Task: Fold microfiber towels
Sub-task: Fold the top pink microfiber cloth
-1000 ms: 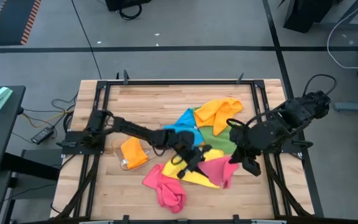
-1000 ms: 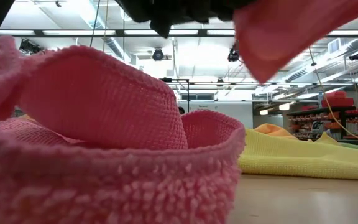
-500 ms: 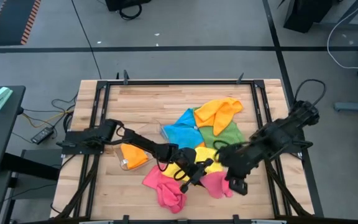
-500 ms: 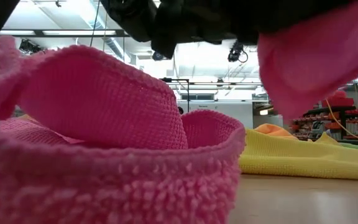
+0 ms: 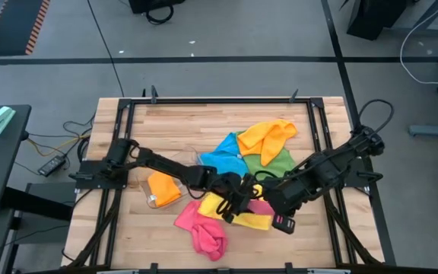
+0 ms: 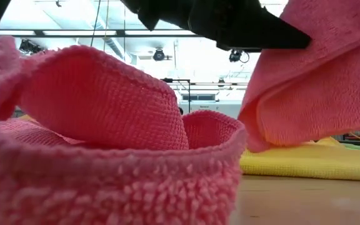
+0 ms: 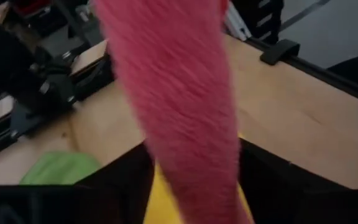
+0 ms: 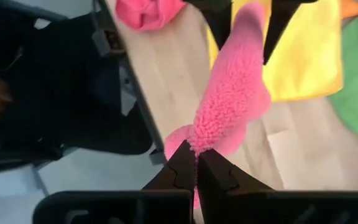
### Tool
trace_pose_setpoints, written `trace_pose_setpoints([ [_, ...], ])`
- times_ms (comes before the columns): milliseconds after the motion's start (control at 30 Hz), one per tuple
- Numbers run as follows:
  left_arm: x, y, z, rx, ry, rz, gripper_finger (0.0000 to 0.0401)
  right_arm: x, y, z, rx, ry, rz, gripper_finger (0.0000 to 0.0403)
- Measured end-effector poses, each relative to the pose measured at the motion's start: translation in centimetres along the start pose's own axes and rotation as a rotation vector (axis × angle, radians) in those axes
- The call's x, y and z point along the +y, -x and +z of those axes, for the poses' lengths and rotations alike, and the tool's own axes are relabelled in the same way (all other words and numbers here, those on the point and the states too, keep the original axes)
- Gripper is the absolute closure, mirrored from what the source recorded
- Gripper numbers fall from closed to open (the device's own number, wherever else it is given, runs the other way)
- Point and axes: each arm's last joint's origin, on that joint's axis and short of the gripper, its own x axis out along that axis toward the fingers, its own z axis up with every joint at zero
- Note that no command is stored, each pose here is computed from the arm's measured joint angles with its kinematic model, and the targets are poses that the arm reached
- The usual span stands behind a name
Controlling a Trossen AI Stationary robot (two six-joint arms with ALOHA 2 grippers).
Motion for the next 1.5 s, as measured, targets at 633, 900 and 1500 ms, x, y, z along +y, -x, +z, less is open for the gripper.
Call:
trace_pose_setpoints([
  [633,4.1,9.9,0.7,0.176,0.129,0.072,0.0184,-3.3,0.0,3.7,-0.272,0.079,-0.360,0.0393],
  [900,2.9,10.9,-1.5,0.209,0.156,0.115,0.0230,-5.5,-0.6,6.5,-0.316,0.064,-0.393,0.0393],
  [1500,2.3,13.0,0.4,0.182,0.167,0.116,0.0265,-18.8,2.8,6.6,-0.236,0.090,-0.710,0.0393],
])
